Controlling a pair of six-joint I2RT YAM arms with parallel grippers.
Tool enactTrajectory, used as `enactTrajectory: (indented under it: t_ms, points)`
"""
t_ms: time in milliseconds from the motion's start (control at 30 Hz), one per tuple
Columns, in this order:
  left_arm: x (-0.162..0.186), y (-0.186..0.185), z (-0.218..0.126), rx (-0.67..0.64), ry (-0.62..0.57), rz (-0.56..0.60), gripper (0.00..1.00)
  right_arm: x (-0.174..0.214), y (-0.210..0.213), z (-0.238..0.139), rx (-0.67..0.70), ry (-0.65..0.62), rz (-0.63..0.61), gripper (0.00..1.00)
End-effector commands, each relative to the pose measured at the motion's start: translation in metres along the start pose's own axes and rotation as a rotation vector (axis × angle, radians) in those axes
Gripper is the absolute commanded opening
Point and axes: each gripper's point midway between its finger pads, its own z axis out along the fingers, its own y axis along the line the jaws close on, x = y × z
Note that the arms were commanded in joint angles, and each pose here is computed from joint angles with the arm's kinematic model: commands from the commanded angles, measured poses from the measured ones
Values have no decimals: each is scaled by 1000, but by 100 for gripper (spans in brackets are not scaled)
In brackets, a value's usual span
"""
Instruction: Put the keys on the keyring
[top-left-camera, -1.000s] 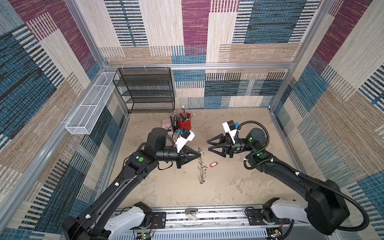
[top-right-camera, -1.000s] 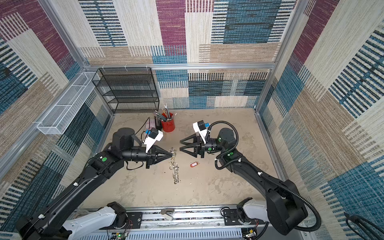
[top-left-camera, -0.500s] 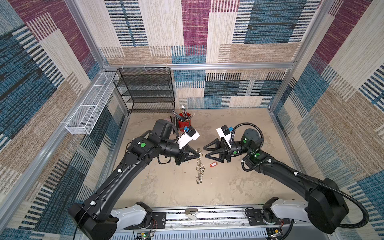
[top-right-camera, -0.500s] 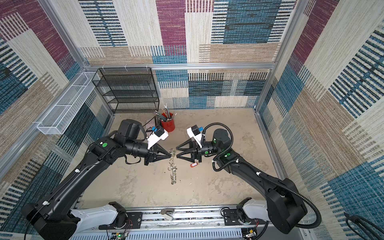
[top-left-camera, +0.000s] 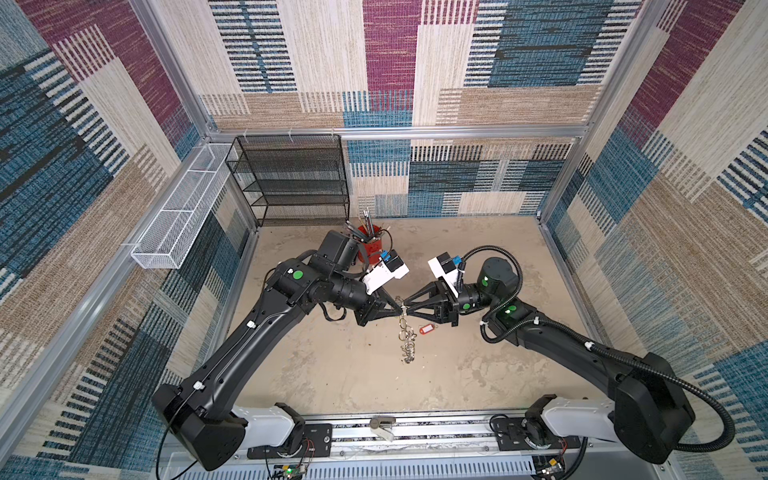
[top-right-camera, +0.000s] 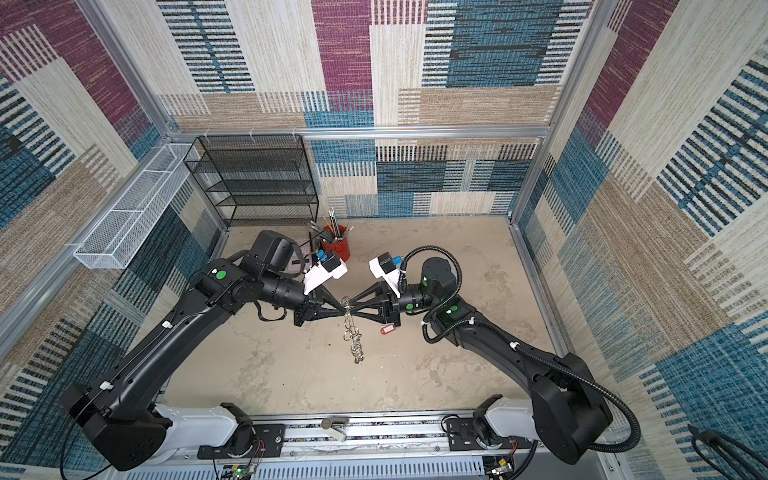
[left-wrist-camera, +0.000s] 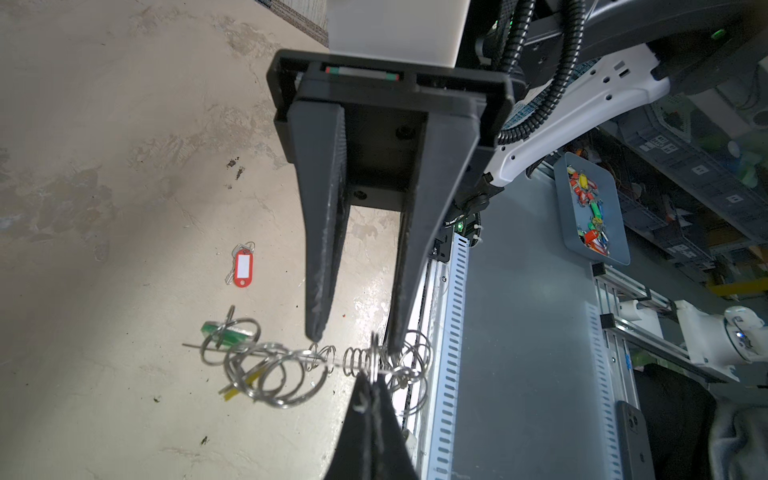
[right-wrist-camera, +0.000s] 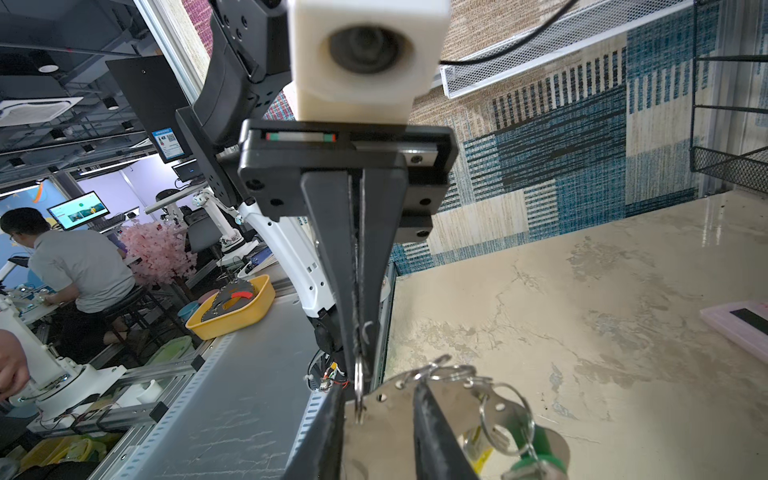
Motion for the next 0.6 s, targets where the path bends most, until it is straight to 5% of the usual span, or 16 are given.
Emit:
enactTrajectory:
  t_ms: [0,400,567]
  points:
    - [-4,-2,-3,-3,-6,32,0,-3,-1,1,10,-5,-16,26]
    - [-7,6,1,-29,14,23,0,-1,-1,1,6,-7,-12,17]
    - [-6,5,2,-22,17,24,0,-1,-3,2,8,-9,-9,1]
